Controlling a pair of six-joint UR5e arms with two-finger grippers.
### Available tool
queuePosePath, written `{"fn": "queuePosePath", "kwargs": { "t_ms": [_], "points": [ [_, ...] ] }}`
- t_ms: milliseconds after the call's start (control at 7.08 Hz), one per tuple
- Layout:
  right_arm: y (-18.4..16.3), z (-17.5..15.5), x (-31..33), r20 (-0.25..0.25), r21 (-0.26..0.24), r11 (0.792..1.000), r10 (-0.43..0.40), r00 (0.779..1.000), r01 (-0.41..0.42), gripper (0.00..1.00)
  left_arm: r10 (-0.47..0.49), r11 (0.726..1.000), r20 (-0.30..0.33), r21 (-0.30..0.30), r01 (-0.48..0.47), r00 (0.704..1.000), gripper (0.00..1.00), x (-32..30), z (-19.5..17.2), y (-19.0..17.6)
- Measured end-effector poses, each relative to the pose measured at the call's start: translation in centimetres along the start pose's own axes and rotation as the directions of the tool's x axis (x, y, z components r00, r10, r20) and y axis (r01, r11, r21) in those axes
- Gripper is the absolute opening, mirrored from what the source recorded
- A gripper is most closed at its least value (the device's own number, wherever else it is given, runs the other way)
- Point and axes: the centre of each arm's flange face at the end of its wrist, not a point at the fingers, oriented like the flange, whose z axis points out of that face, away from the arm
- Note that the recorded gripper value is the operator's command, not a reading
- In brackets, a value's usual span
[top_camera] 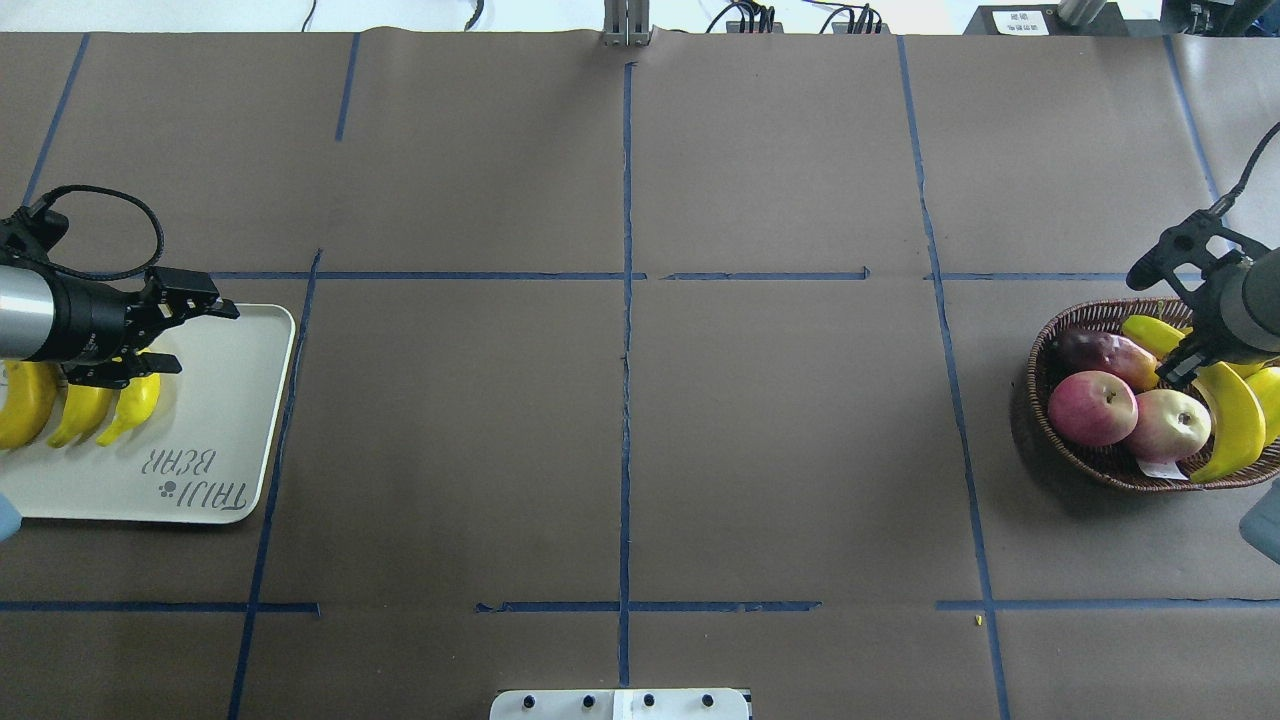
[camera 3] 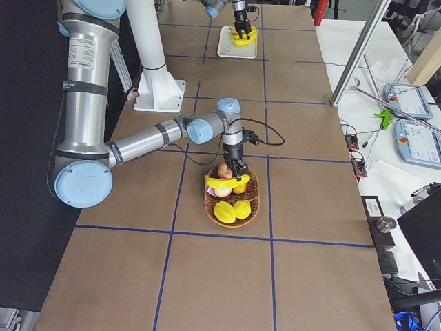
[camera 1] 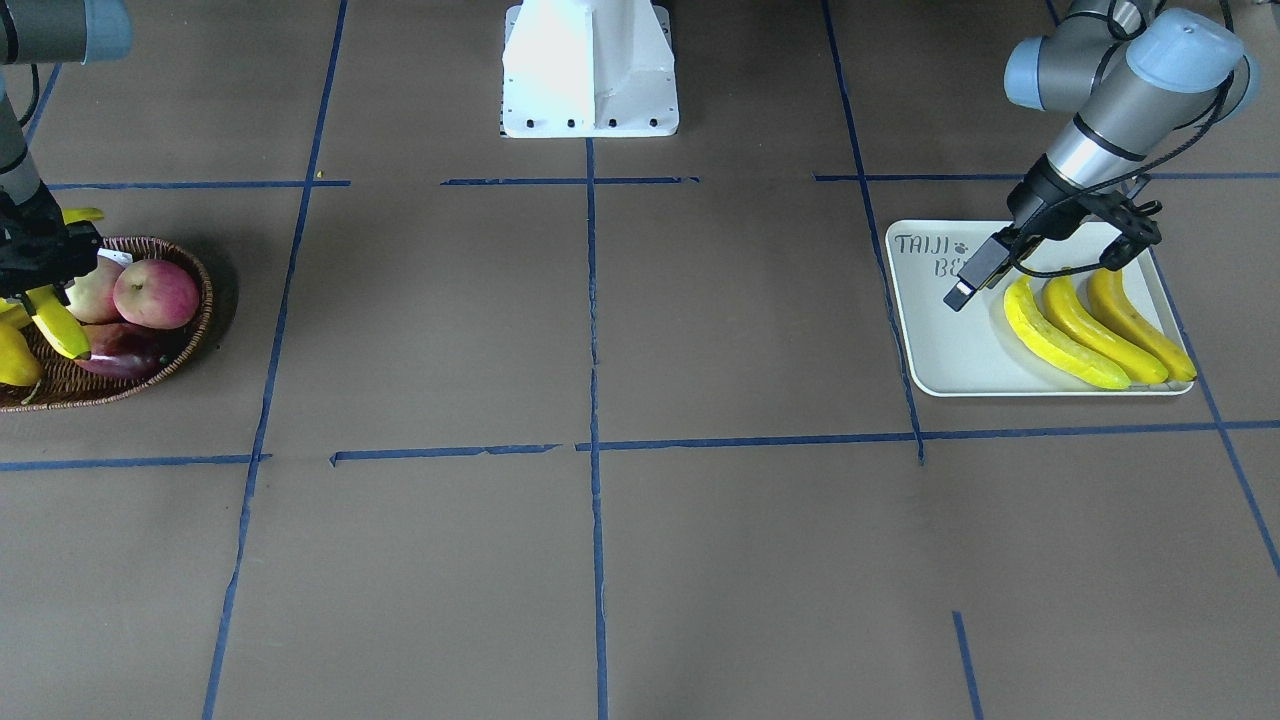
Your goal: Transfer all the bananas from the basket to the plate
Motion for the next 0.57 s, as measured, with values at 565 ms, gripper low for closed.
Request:
{"fn": "queuePosePath", "kwargs": {
  "t_ms": [565],
  "points": [
    [-5.3, -6.2, -3.0, 0.198, 0.083, 0.993, 0.061, 0.978, -0.078, 0.00, 0.015, 1.000, -0.029, -0.005, -0.015, 0.999, 0.99, 1.9, 0.0, 0.4]
  ]
}}
